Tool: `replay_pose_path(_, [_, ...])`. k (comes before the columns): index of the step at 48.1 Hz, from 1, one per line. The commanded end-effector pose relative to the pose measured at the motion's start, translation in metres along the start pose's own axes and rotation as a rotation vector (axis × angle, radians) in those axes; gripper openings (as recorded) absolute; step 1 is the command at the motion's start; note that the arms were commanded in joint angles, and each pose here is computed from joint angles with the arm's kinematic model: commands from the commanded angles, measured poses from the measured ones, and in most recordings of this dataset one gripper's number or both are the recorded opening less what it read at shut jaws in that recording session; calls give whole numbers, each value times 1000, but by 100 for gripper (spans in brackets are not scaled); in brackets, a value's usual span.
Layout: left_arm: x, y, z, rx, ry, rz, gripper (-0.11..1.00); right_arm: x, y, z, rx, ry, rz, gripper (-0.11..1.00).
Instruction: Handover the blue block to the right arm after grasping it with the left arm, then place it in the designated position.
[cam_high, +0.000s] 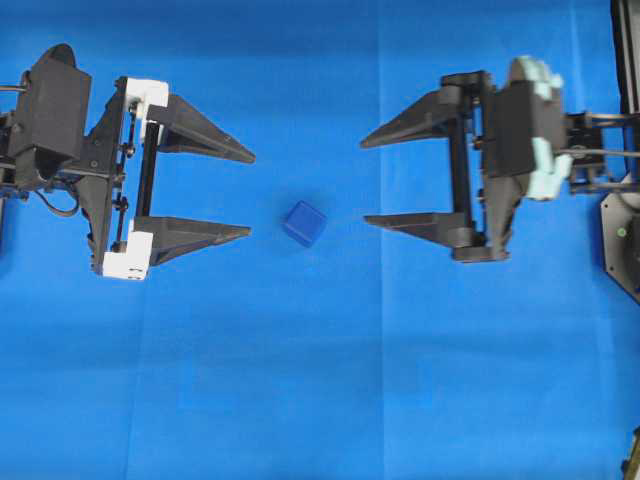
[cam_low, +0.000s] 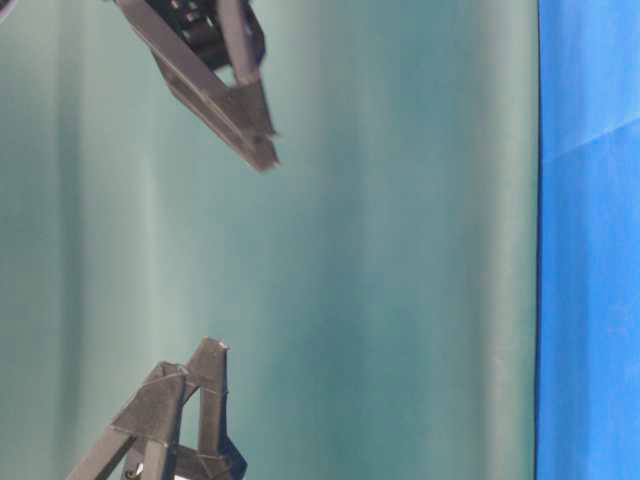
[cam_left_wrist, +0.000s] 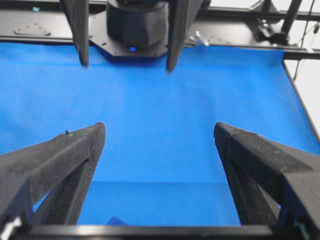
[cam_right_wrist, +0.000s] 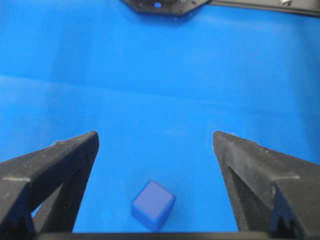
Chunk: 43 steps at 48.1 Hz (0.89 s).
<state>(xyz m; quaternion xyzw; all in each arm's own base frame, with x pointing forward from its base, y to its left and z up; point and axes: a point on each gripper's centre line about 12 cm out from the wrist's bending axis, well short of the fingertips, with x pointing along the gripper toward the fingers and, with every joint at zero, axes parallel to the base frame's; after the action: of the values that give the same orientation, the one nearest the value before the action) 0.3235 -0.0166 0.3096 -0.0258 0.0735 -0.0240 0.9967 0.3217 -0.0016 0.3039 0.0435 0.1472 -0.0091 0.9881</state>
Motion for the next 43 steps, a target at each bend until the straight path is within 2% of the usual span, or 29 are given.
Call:
replay_pose_path(1, [-1,-1,11,2,-32,-2,93,-13,2,12,1,-50,6,87])
replay_pose_path(10, [-1,-1,11,2,-34,-2,93,-24,2,14,-1,-76,10,87])
replay_pose_path(27, [-1,-1,11,2,-32,-2,93,-23,2,17,0,-108,14,87])
replay_pose_path(43, [-1,-1,10,2,-32,-3,93,-27,2,9,-4,-146,22,86])
